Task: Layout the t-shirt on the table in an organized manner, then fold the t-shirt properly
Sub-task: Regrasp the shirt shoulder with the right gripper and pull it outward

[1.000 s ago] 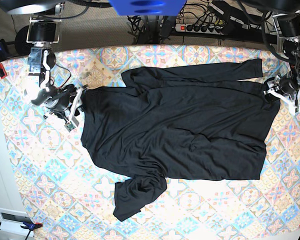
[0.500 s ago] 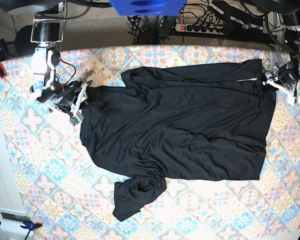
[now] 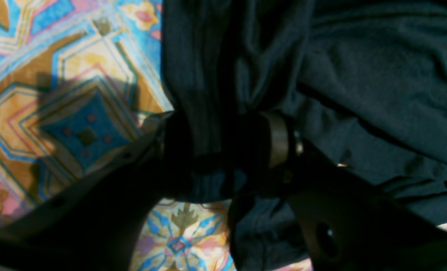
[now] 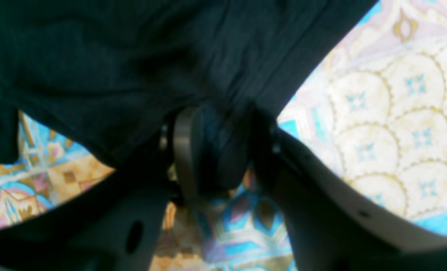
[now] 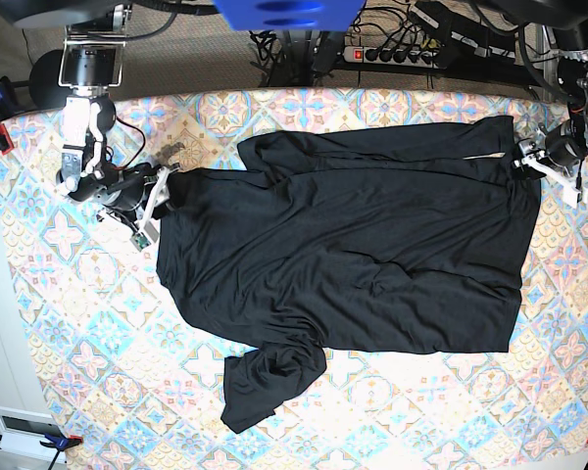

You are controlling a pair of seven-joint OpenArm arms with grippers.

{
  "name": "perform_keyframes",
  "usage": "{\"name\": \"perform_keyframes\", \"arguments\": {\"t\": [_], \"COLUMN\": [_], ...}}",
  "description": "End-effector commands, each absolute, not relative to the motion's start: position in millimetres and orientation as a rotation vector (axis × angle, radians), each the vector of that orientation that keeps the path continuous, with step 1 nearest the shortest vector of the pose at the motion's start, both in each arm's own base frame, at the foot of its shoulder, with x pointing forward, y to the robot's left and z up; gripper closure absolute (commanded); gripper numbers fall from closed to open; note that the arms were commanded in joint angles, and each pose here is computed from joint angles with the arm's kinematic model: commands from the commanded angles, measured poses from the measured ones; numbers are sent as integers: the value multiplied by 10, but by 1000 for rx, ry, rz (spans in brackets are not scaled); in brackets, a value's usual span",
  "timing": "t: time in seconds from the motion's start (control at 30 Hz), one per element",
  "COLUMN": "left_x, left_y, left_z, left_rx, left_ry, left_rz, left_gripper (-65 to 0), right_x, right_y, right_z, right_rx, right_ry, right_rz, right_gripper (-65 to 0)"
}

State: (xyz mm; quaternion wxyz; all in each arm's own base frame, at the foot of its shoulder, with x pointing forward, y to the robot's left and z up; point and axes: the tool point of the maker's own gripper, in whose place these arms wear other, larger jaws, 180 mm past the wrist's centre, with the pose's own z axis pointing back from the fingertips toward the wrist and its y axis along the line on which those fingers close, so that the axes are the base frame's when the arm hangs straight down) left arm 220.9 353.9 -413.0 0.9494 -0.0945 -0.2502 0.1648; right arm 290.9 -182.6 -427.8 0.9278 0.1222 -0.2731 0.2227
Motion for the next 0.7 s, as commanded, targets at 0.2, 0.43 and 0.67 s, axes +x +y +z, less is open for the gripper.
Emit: {"name": "perform_keyframes", "arguments": {"t": [0.2,0.43,0.67], "left_x": [2327,2427,2428], "left_y": [3624,3620,3609], "left_z": [-3975,-3915,-3919], "left_rx": [-177,-183,-186], "left_ry": [-557,-580,-577], "left_rz": [315,313,311], "left_gripper": [-286,-286,-289], "right_x": [2867,2867,3152], "right_y": [-1985,-2496,-2847], "right_z": [-4341,-4305,-4028], "right_rx": [194,44,-66], "right_ry": [-509,-492,-551], "right_rz": [469,403,351], "right_gripper": [-52,0,0]}}
